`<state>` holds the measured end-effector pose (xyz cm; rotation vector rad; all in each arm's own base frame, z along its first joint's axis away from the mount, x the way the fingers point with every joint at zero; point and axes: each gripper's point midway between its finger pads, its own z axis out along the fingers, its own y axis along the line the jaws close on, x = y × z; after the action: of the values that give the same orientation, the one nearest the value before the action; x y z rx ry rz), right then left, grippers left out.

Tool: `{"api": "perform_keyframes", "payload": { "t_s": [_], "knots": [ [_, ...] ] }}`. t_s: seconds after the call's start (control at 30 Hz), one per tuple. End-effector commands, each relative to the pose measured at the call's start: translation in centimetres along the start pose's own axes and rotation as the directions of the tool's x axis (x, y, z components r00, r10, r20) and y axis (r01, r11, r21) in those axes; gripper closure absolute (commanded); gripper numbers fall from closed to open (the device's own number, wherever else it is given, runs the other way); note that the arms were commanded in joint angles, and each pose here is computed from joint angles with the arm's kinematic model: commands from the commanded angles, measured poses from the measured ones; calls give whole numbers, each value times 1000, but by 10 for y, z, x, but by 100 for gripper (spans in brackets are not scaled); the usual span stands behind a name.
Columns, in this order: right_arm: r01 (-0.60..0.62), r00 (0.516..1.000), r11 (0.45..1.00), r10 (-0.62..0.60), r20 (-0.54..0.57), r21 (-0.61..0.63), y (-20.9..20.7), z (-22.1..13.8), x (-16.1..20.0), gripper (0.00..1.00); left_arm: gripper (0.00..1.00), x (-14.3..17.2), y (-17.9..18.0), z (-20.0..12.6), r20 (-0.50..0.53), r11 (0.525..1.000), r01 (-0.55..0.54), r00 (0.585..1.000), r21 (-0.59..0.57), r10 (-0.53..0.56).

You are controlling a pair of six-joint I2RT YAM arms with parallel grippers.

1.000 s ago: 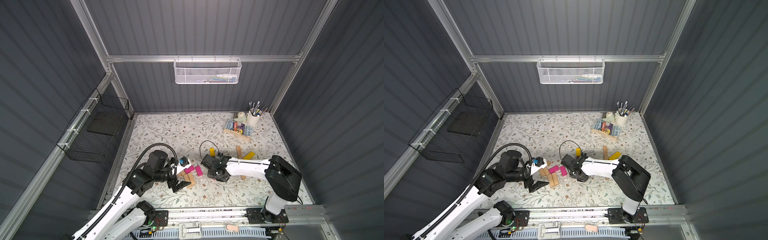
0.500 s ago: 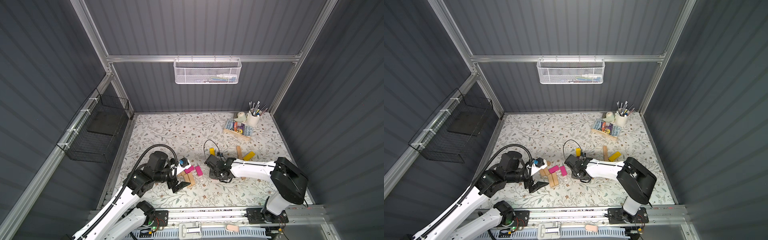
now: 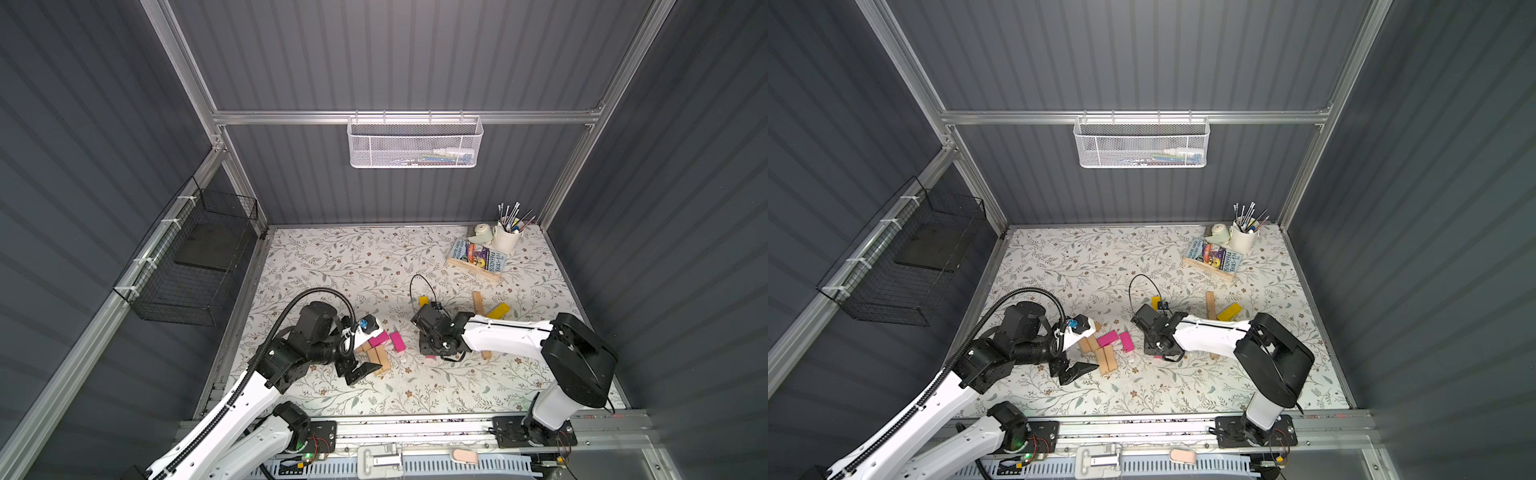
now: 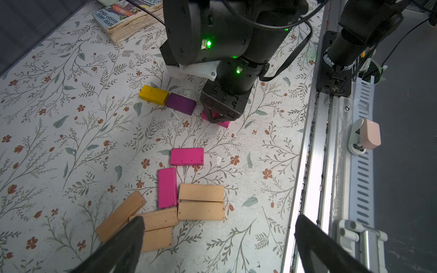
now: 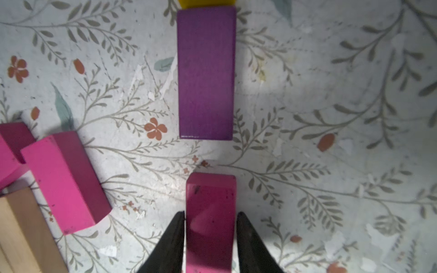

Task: Assemble the letter k with building blocks
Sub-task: Assemble the building block at the center of the board.

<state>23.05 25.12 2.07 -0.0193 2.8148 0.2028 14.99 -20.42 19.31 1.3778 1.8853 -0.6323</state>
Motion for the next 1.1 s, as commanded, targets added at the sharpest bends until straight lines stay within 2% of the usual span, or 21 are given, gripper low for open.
{"api": "perform_keyframes", "payload": {
  "t_s": [0.0,0.23,1.07],
  "knots": [
    [11,1000,1000,-11,-10,14,-1,2,-2,63,1,2,-1,2,-1,1000,-4,1000,9,4],
    [0,1000,1000,0,-9,16,-1,4,-5,66,1,3,0,2,-10,1000,0,1000,2,0],
    [-30,999,999,30,-13,28,-1,11,-14,65,0,6,5,7,-33,1000,10,999,-8,-10]
  ]
}}
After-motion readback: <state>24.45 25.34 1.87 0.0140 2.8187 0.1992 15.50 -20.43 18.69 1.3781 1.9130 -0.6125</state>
